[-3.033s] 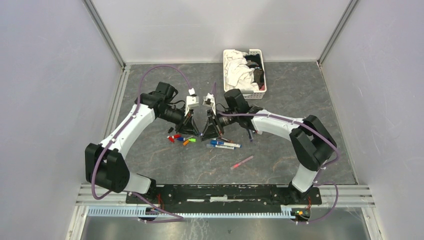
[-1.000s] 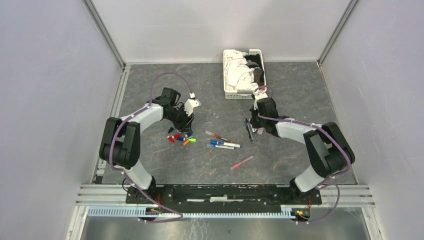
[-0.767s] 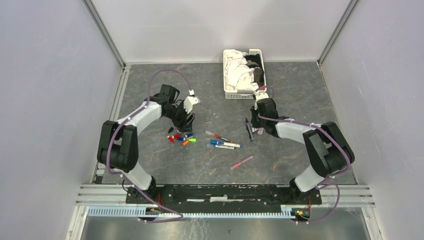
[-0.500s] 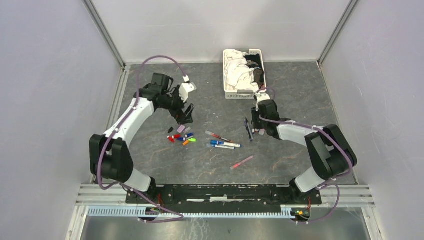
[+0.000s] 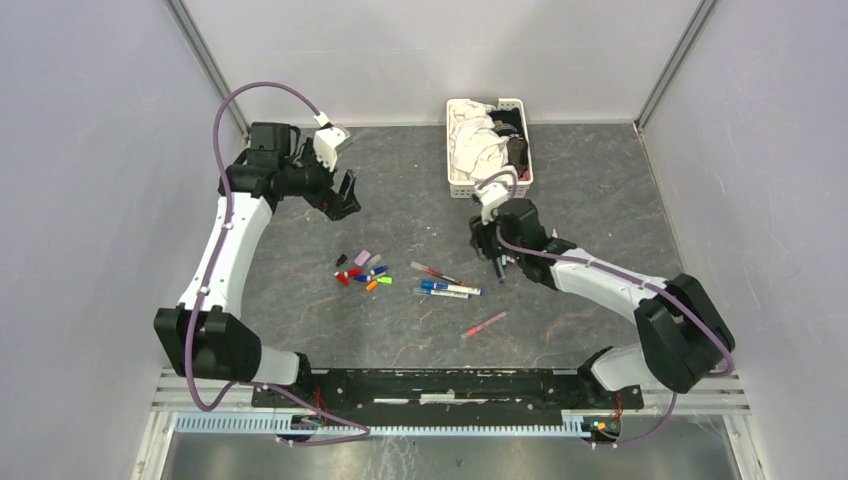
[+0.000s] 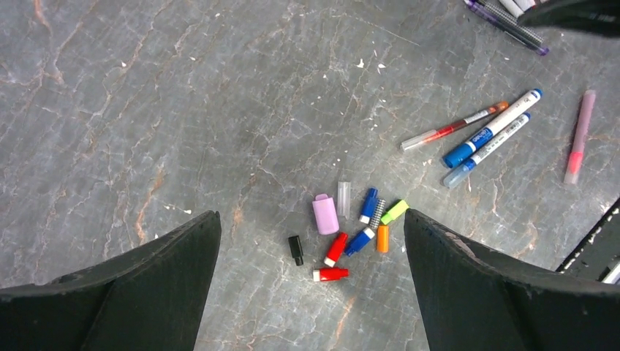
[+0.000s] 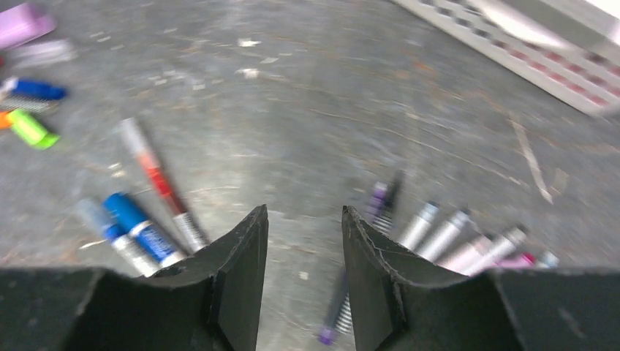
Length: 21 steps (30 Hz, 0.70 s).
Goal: Open the pen caps
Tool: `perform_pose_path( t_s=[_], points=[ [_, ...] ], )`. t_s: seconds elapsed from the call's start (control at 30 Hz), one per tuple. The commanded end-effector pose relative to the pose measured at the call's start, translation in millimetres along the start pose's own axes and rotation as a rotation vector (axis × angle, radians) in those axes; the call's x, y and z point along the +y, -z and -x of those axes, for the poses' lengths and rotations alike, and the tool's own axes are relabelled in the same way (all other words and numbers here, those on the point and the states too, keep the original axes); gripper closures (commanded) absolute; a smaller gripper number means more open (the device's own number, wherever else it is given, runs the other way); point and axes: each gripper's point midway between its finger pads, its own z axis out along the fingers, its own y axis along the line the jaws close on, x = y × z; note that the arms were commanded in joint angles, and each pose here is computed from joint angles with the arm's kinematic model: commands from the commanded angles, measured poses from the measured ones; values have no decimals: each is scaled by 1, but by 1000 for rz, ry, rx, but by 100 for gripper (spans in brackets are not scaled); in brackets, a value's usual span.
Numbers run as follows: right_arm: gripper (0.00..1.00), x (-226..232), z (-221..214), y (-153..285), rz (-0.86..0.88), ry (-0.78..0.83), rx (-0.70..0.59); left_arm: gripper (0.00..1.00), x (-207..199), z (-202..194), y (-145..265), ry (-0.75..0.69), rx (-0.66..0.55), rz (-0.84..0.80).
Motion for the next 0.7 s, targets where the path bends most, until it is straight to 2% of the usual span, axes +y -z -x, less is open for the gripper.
perform_pose_path(
  t_s=[0.0, 0.2, 0.27, 0.4, 0.67],
  points=[
    [53, 68, 3, -8, 262, 170, 35, 0, -9, -9, 2, 55, 17, -2],
    [52, 109, -22, -26, 361, 260, 115, 0, -22, -13, 7, 9, -23, -27],
    [52, 115, -29, -34, 375, 264, 139, 0, -25, -20, 6, 14, 3, -50],
    [52, 121, -43, -44, 394, 267, 183, 0, -29, -33, 0, 37, 52, -90],
    [57, 112, -58, -52, 354, 273, 219, 0, -35, -40, -5, 44, 60, -129]
  ],
)
